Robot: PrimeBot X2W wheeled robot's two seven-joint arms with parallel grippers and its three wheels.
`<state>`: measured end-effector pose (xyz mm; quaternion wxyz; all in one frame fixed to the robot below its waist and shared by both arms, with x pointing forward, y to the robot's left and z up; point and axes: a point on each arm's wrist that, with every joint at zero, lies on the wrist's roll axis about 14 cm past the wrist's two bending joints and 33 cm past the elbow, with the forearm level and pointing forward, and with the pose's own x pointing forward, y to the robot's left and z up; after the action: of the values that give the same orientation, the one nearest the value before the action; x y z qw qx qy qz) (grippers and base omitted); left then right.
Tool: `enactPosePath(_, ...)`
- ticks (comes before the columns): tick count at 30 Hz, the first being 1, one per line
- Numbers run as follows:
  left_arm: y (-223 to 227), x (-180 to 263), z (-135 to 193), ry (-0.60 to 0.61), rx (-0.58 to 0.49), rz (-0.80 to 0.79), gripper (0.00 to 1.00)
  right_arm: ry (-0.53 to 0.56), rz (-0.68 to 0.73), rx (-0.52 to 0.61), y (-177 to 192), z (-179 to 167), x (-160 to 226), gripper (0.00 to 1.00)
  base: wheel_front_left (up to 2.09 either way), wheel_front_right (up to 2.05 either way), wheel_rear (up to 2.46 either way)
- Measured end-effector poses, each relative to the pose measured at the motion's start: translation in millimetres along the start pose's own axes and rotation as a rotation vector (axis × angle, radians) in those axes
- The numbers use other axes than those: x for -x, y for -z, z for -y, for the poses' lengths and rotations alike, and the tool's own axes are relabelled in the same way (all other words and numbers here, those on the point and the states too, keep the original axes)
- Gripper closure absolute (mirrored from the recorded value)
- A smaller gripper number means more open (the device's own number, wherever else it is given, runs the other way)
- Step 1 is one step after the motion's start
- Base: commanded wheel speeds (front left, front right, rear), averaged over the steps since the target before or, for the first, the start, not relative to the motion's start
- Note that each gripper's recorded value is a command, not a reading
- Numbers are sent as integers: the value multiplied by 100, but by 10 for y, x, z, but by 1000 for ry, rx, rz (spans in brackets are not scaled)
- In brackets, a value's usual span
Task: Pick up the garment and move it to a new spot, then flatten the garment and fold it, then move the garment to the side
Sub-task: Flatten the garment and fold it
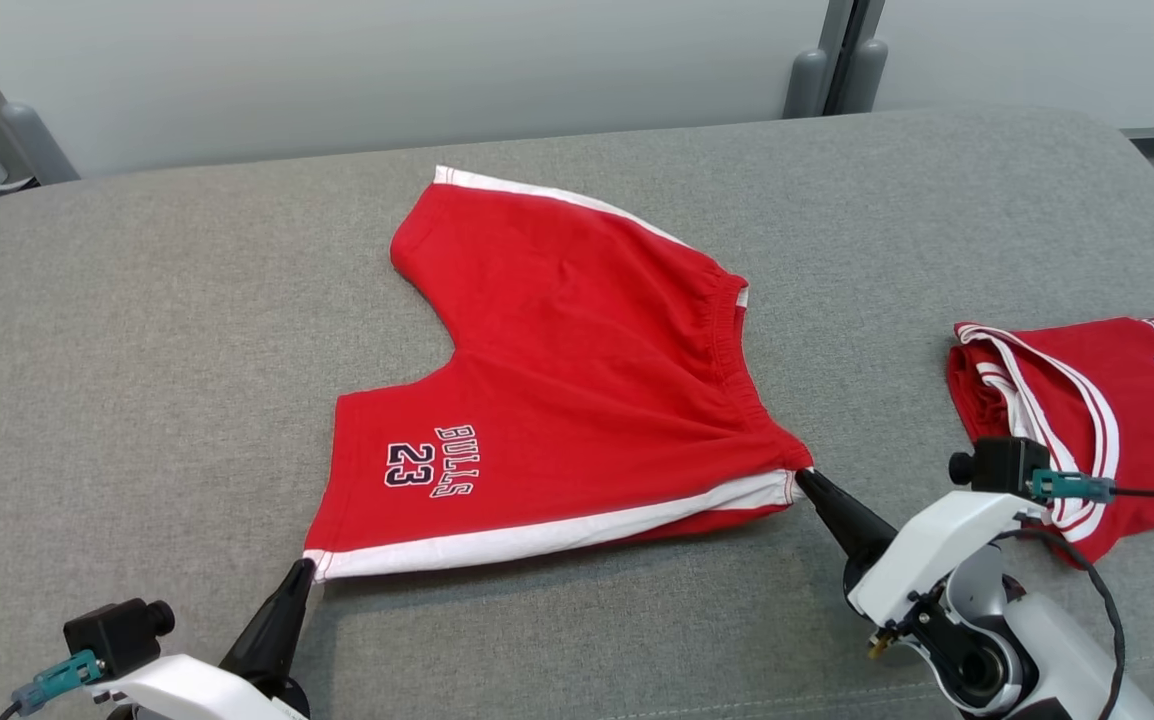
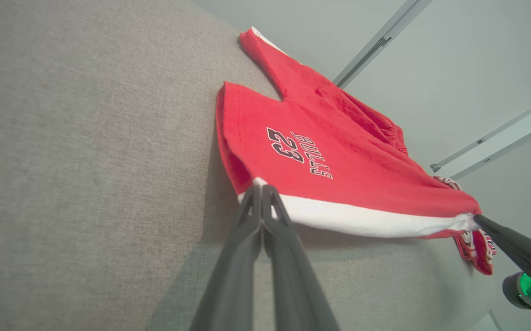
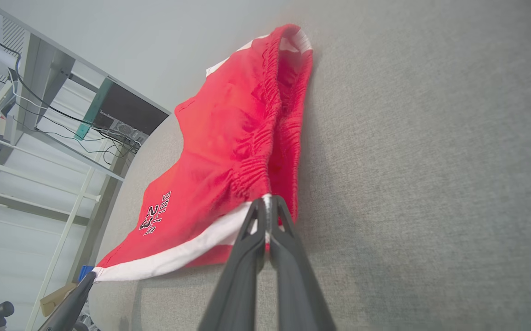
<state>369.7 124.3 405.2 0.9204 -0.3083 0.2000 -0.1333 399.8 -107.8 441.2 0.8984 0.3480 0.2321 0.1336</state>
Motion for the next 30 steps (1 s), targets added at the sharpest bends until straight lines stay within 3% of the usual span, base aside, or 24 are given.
enactPosePath(18, 95, 23, -110, -23, 6, -32, 100, 0, -78, -30, 366, -18, -133, 100, 0, 0, 0)
enactPosePath(19, 83, 23, -115, -25, 9, -27, 74, 0, -79, -29, 366, -18, -137, 100, 0, 0, 0)
enactPosePath(20, 72, 24, -121, -27, 10, -23, 4, 1, -78, -28, 367, -15, -138, 60, 0, 0, 0)
enactPosePath(21, 71, 25, -122, -28, 10, -23, 0, 3, -74, -27, 367, -8, -139, 10, 0, 0, 0)
enactPosePath(22, 77, 26, -120, -27, 9, -25, 0, 6, -71, -21, 363, 1, -140, 0, 0, 0, 0)
enactPosePath(30, -28, 17, -180, -48, -17, 11, 0, 26, 37, 31, 119, 71, -111, 0, 0, 0, 0)
